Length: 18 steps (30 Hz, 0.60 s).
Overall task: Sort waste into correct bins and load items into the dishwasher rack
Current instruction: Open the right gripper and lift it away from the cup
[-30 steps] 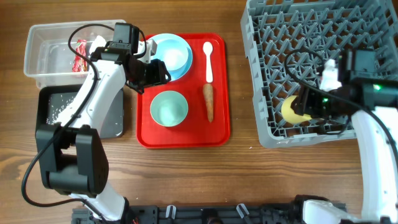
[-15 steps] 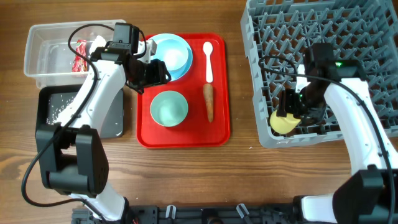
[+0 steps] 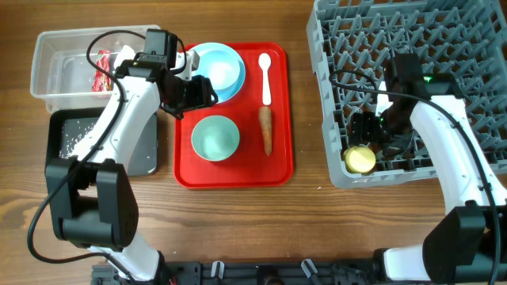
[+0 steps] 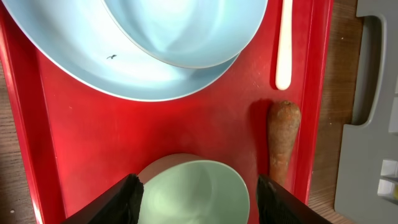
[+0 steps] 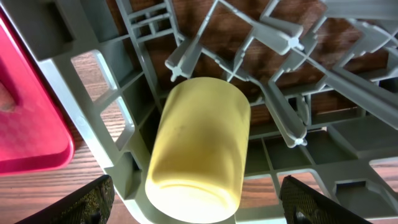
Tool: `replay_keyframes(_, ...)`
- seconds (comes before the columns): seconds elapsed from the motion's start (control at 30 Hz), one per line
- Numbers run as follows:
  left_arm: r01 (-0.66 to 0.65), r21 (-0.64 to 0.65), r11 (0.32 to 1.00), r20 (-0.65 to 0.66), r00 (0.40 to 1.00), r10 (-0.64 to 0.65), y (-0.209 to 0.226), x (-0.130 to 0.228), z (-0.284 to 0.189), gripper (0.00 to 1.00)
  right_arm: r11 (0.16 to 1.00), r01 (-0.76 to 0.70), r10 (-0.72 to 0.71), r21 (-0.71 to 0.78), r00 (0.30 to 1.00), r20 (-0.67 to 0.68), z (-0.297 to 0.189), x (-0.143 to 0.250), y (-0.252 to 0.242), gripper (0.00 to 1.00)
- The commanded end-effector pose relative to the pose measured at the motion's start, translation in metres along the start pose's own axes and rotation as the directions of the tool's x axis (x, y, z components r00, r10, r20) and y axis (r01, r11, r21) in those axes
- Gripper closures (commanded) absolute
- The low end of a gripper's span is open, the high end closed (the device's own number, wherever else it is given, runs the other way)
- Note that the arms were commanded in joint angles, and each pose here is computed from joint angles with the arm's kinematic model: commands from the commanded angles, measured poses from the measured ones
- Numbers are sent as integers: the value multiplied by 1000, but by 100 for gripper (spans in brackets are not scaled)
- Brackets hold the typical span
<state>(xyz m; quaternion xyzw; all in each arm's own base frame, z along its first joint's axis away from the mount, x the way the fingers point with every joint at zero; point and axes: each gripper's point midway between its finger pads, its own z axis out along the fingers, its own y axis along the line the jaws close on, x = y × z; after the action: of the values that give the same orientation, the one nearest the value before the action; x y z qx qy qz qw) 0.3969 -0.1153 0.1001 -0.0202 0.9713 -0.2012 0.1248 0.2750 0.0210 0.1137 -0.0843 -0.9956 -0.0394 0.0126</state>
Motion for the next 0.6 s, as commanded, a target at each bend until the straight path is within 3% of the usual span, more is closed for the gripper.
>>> replay_keyframes(0.0,-15,-7,1000,20,1000,15,-2,-5,-5,41,1000,-10,10,-7,998,59,-17,-16,5,13)
replay_keyframes(0.37,-41,0,999,9,999,41,-13,-1,-2,35,996,64,-41,-69,954,296,-104,-51,24,11)
replay_keyframes(0.57,-57,1,998,4,998,57,-20,2,0,37,909,253,-133,-330,929,347,-120,-52,82,14)
